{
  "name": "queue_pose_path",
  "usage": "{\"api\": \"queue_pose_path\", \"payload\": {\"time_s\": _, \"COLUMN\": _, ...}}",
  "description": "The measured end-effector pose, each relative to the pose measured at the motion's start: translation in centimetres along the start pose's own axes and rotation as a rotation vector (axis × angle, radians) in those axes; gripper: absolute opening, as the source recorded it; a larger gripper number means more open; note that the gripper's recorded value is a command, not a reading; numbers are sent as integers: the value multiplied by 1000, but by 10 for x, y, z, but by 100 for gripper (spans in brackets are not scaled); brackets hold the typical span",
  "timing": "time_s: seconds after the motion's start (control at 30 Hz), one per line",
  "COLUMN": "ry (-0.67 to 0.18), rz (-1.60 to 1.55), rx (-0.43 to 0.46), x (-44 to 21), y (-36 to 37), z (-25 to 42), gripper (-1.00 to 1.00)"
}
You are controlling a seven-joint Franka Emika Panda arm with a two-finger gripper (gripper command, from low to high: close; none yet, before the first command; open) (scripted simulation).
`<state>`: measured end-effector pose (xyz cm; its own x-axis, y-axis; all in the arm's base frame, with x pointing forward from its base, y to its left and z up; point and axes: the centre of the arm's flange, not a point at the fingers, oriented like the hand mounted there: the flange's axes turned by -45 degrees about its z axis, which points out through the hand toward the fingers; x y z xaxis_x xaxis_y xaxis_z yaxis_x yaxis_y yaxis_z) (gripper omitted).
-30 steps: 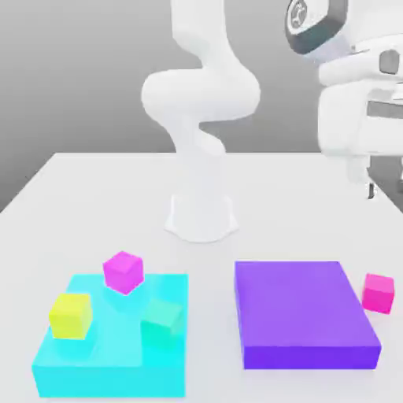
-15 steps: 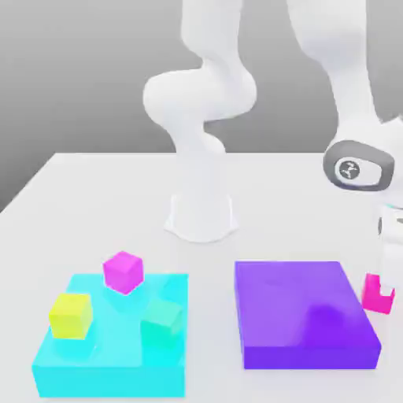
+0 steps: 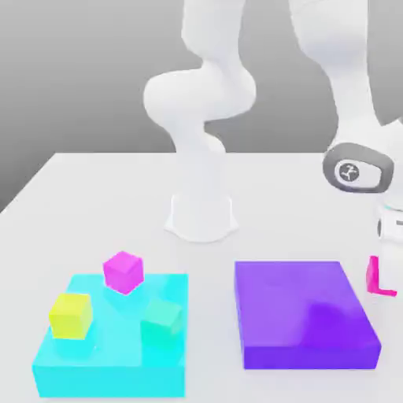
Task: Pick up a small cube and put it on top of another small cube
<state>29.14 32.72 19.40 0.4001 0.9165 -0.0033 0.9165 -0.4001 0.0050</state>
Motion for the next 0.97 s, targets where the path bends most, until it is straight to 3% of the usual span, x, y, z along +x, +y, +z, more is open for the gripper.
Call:
{"api": "queue_pose_path", "payload": {"time_s": 0.23, "ry": -26, "rz": 609, "rx": -29, "x": -75, "y": 150, "z": -30, "gripper": -100}}
{"api": "queue_pose_path", "payload": {"time_s": 0.47, "ry": -34, "rz": 1366, "rx": -33, "x": -242, "y": 283, "z": -68, "gripper": -100}}
{"api": "queue_pose_path", "payload": {"time_s": 0.7, "ry": -7, "rz": 2069, "rx": 1, "x": -424, "y": 323, "z": -111, "gripper": -100}}
{"api": "queue_pose_path", "payload": {"time_s": 0.83, "ry": -1, "rz": 2130, "rx": 7, "x": -436, "y": 323, "z": -69, "gripper": -100}}
{"api": "queue_pose_path", "payload": {"time_s": 0.87, "ry": -1, "rz": 2130, "rx": 7, "x": -435, "y": 323, "z": -58, "gripper": 100}}
{"api": "queue_pose_path", "payload": {"time_s": 0.97, "ry": -1, "rz": 2129, "rx": 7, "x": -435, "y": 323, "z": -58, "gripper": 100}}
